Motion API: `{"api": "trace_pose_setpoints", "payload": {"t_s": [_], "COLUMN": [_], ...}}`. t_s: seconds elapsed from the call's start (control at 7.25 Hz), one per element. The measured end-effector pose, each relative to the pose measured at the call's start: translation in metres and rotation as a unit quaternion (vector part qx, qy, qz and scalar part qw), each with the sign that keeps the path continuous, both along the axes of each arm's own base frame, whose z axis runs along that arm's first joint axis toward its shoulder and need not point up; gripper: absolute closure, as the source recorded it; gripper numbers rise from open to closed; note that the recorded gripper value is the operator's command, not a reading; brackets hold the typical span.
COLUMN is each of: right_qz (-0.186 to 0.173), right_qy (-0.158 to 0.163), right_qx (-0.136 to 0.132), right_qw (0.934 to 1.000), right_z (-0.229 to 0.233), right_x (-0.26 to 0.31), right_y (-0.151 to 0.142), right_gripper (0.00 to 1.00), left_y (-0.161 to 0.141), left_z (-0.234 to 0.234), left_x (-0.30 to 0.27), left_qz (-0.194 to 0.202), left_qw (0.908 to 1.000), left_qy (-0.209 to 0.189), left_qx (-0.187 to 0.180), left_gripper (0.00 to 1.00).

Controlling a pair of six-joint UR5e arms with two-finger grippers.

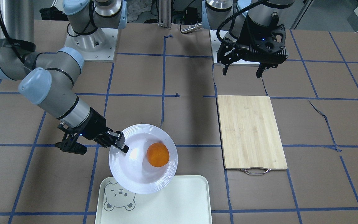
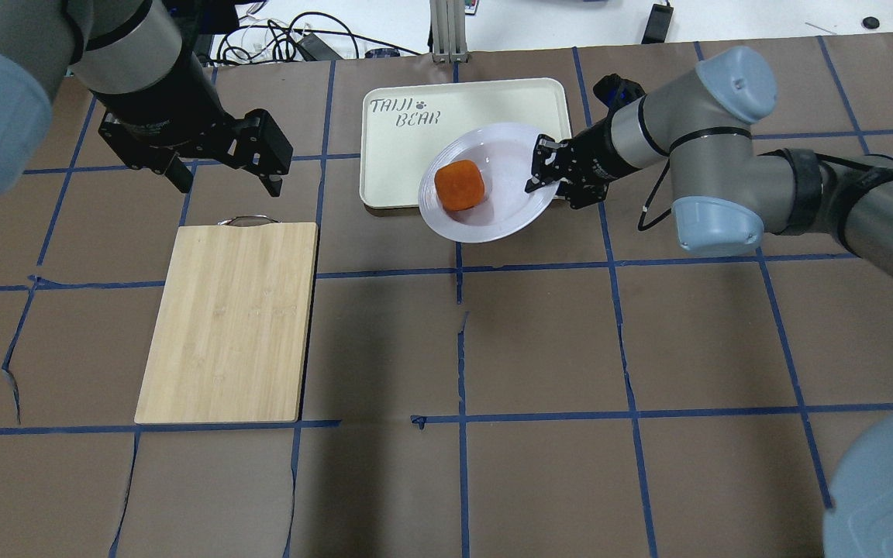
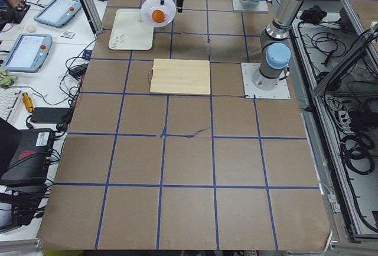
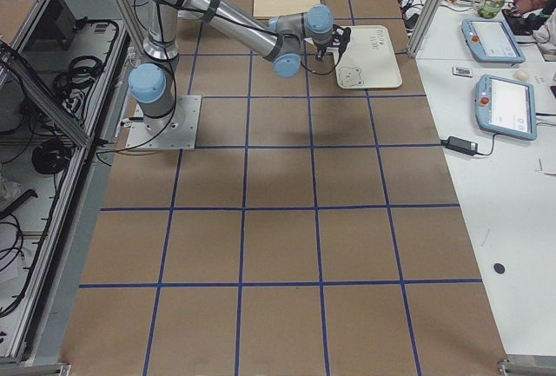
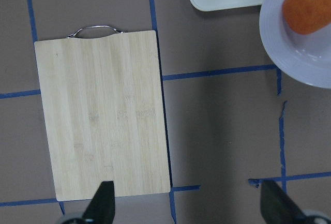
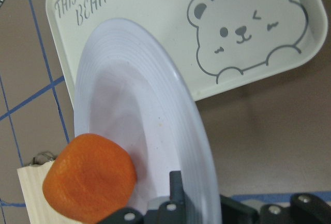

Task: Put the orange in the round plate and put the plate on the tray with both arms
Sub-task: 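Lift the plate with the right gripper and set it onto the bear tray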

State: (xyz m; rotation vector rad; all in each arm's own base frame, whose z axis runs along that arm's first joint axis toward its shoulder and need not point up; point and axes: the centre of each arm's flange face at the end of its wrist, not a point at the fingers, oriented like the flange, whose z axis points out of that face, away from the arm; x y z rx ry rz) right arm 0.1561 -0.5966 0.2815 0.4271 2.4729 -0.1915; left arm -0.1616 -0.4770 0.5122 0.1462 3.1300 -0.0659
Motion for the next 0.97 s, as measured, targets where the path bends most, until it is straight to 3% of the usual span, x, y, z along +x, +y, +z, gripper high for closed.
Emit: {"api": "trace_pose_setpoints", "payload": {"t_s": [0.55, 0.97], "right_qz": [-0.013, 0.001], "right_qy": [-0.012, -0.037], "right_qx": [-0.026, -0.036], "right_qw": [0.9995, 0.9987], "right_z": [-0.022, -0.047], "right_x": [-0.012, -0.001], "right_y": [-0.120, -0.152], "right_gripper": [0.95, 0.95], "left_y": [0.000, 0.000], "left_z": [0.000, 0.000], "left_x": [0.000, 0.000], "left_qz": [0.000, 0.000], "left_qw": [1.0000, 1.0000], "left_qy": [0.001, 0.001], "left_qx": [0.000, 0.000], "left_gripper": [0.00, 0.00]}}
